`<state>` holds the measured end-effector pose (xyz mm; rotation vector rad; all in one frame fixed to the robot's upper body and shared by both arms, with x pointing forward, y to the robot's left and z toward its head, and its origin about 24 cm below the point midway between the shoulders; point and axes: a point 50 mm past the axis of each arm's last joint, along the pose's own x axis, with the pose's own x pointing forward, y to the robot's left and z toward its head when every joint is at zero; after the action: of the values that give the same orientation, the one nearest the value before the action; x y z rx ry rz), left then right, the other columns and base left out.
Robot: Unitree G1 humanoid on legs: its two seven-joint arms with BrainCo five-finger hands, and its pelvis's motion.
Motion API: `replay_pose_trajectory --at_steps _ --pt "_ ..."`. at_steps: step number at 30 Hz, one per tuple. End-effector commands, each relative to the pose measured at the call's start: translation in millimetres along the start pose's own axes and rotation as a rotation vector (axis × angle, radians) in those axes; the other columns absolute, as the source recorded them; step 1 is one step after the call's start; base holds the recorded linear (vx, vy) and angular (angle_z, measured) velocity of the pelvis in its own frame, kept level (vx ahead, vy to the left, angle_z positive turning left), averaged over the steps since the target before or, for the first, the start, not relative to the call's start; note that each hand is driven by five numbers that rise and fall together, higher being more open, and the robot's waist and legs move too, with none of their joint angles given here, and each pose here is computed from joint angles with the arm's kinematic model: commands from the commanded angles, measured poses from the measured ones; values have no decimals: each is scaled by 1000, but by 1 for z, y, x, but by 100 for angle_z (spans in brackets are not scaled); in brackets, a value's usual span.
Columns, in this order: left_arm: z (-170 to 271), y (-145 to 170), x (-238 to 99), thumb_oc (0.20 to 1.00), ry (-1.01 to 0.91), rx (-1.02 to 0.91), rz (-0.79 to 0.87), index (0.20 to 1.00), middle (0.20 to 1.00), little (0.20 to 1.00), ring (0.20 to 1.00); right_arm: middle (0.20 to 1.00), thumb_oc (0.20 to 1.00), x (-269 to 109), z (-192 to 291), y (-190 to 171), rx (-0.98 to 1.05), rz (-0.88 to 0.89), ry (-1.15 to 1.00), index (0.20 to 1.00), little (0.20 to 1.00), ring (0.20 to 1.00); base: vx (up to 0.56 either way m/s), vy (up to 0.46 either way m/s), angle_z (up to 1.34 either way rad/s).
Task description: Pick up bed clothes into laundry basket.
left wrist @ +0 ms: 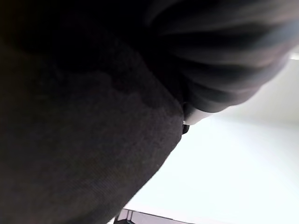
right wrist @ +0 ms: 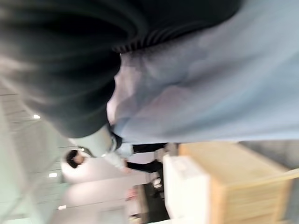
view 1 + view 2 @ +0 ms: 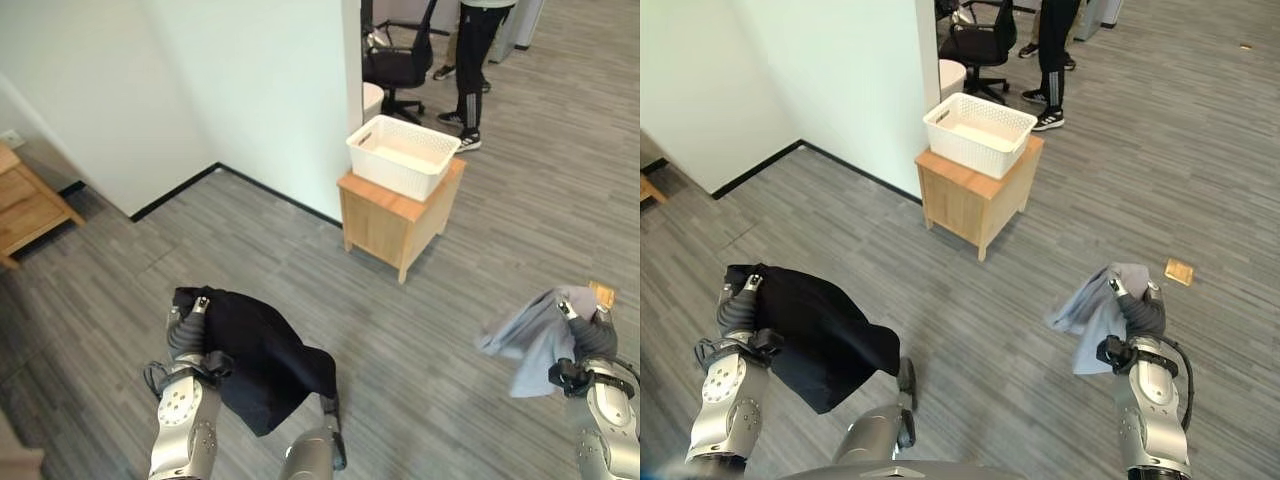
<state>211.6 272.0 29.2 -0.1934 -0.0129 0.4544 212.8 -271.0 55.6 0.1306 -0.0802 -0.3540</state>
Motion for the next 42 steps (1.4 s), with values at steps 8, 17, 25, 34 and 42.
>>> replay_pose_trajectory --at_steps 8,17,25,34,42 --pt "68 1 20 200 -277 88 -61 200 200 200 200 200 200 12 24 26 175 49 -151 200 200 200 524 171 44" --pt "60 -7 13 200 -263 95 -104 200 200 200 200 200 200 9 23 9 146 -44 -169 200 200 200 252 -131 39" --pt "52 -18 13 200 -226 -19 -126 200 200 200 200 200 200 29 77 -4 107 -45 -378 200 200 200 162 -98 -34" --pt "36 -28 2 200 -130 -12 -290 200 200 200 200 200 200 86 187 -15 -240 31 -578 200 200 200 169 142 -52" --pt "20 -30 -6 200 -34 -22 -337 200 200 200 200 200 200 122 240 -13 -445 1 -550 200 200 200 46 100 -7"
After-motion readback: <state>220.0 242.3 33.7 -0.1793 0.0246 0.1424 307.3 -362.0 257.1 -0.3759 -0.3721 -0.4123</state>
